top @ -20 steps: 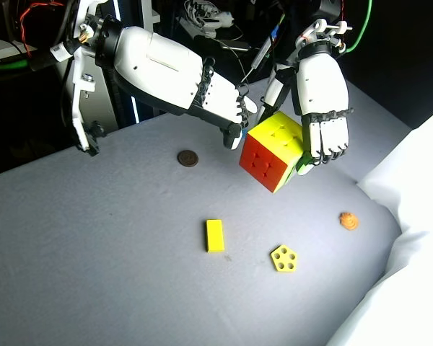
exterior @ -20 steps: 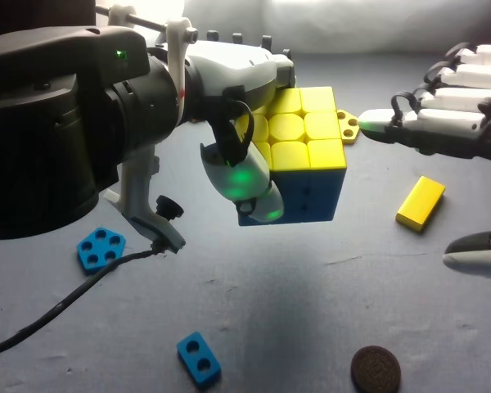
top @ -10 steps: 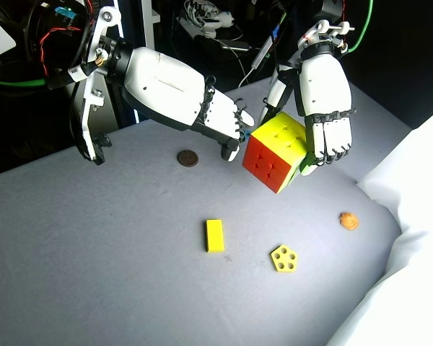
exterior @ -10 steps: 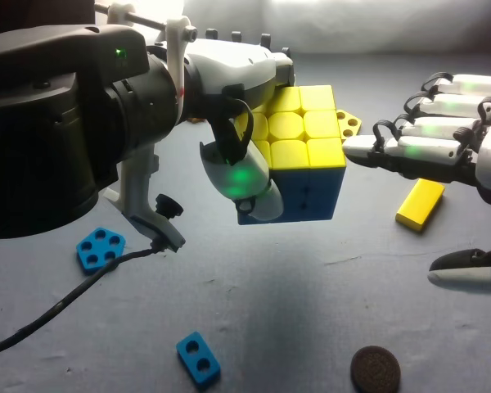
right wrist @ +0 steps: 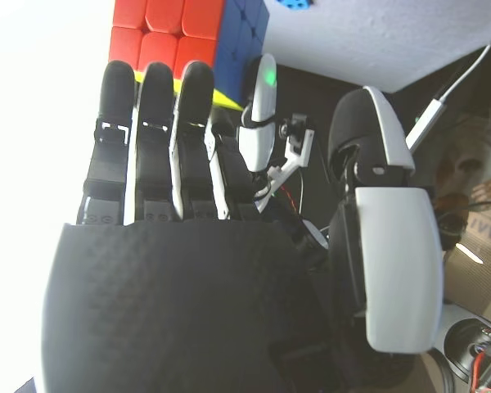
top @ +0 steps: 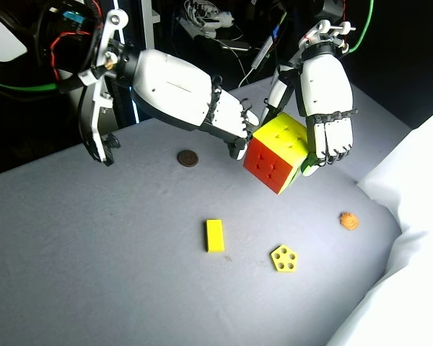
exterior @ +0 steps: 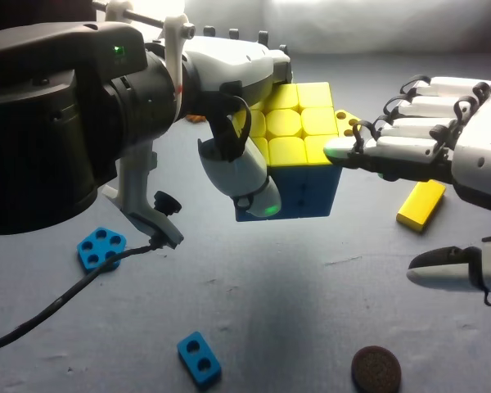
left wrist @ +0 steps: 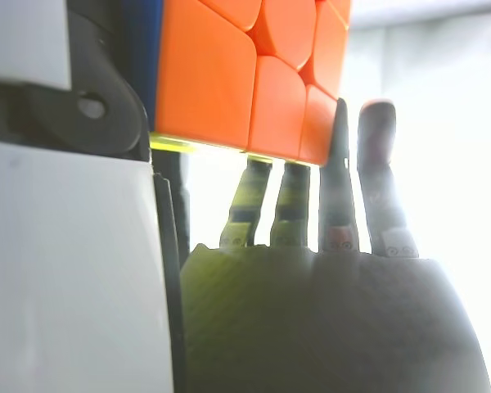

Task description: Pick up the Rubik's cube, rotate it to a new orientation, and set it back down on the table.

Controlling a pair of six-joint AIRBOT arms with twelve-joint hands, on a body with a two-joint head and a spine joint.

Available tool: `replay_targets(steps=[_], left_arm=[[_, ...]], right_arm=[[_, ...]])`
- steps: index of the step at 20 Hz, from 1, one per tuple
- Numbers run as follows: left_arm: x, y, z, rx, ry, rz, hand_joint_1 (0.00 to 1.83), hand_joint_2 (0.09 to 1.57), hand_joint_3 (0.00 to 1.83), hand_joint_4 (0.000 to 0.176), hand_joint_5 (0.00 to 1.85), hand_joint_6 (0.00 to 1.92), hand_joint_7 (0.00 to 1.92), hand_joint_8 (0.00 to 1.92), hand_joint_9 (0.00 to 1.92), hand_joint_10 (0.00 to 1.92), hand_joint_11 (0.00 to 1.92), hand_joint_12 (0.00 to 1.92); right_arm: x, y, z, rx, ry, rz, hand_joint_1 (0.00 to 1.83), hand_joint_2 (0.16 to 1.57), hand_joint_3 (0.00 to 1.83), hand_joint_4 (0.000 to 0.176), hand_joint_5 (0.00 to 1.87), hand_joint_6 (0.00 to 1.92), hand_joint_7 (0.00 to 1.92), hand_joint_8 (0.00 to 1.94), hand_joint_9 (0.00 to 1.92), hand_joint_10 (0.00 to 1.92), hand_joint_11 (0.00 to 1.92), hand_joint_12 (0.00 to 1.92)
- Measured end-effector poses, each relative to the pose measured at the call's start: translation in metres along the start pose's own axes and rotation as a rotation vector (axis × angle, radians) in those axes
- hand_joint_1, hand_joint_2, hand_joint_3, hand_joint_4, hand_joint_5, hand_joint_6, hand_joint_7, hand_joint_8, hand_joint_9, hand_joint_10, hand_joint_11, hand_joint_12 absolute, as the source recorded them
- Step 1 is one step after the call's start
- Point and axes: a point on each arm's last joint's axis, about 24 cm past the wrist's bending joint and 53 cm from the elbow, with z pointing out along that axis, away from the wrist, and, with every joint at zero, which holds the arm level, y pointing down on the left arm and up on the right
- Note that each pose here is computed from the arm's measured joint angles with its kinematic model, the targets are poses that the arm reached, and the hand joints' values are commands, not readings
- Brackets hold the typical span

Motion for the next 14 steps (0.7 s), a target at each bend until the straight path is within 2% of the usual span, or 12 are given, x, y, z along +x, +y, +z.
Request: replay_targets(steps=[4, 5, 7, 11, 14], left_arm=[[0.000, 0.000, 0.000, -0.001, -0.001, 0.000, 1.20, 1.04, 0.01, 0.000, 0.19, 1.61, 0.08, 1.83, 0.08, 1.91, 0.03, 1.92], [0.000, 0.000, 0.000, -0.001, -0.001, 0.000, 1.19, 1.01, 0.00, 0.000, 0.18, 1.62, 0.09, 1.83, 0.08, 1.90, 0.03, 1.92], [-0.001, 0.001, 0.000, -0.001, -0.002, 0.000, 1.20, 1.02, 0.00, 0.000, 0.20, 1.58, 0.10, 1.83, 0.10, 1.89, 0.04, 1.92], [-0.001, 0.001, 0.000, -0.002, -0.002, 0.000, 1.23, 0.99, 0.00, 0.000, 0.22, 1.57, 0.07, 1.81, 0.07, 1.87, 0.01, 1.92], [-0.001, 0.001, 0.000, -0.002, -0.002, 0.000, 1.22, 1.02, 0.00, 0.000, 0.21, 1.56, 0.07, 1.81, 0.07, 1.88, 0.02, 1.92]], right_arm=[[0.000, -0.002, 0.003, 0.002, 0.001, 0.008, 0.53, 1.16, 0.00, 0.000, 0.10, 0.01, 0.18, 1.16, 0.07, 1.17, 0.00, 1.24], [0.000, -0.004, 0.003, 0.006, 0.002, 0.011, 0.53, 1.16, 0.00, 0.000, 0.10, 0.01, 0.18, 1.15, 0.04, 1.17, 0.00, 1.23], [0.001, -0.009, 0.007, 0.017, 0.006, 0.042, 0.48, 1.17, 0.00, 0.000, 0.07, 0.00, 0.18, 1.14, 0.05, 1.16, 0.00, 1.25], [0.002, -0.013, 0.008, 0.026, 0.014, 0.037, 0.47, 1.20, 0.00, 0.000, 0.06, 0.01, 0.17, 1.14, 0.08, 1.10, 0.00, 1.17], [0.004, -0.011, 0.009, 0.023, 0.019, 0.038, 0.48, 1.19, 0.00, 0.000, 0.08, 0.01, 0.19, 1.13, 0.09, 1.11, 0.00, 1.25]])
